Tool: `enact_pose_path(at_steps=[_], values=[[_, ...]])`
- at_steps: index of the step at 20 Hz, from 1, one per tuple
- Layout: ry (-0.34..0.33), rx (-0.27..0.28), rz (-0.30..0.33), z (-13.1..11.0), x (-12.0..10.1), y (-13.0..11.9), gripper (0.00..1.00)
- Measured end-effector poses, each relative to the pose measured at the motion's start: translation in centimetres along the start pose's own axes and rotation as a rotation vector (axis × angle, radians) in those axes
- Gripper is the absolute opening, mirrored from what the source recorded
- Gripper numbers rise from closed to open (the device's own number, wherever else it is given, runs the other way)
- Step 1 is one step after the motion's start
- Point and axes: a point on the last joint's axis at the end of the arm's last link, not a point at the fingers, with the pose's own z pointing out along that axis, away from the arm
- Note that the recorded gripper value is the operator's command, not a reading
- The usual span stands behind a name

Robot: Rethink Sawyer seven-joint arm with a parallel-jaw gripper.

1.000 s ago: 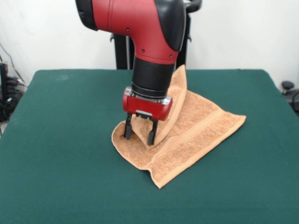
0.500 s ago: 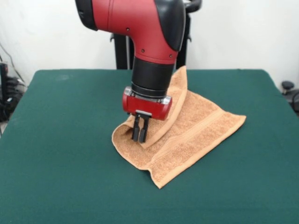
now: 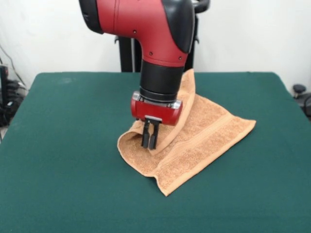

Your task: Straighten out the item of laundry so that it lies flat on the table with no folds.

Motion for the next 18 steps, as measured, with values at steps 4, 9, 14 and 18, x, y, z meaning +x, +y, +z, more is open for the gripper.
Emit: enact_pose_path(at_steps=[4,9,14,18], values=[[0.003,-0.013,-0.005,-0.7,0.2,-0.8,0.00],[0.001,-0.021,0.014,-2.1,0.1,-4.1,0.00],[-0.003,-0.009,0.035,-2.9,0.1,-8.6,0.00],[-0.005,0.000,0.039,-3.1,0.3,-11.0,0.00]])
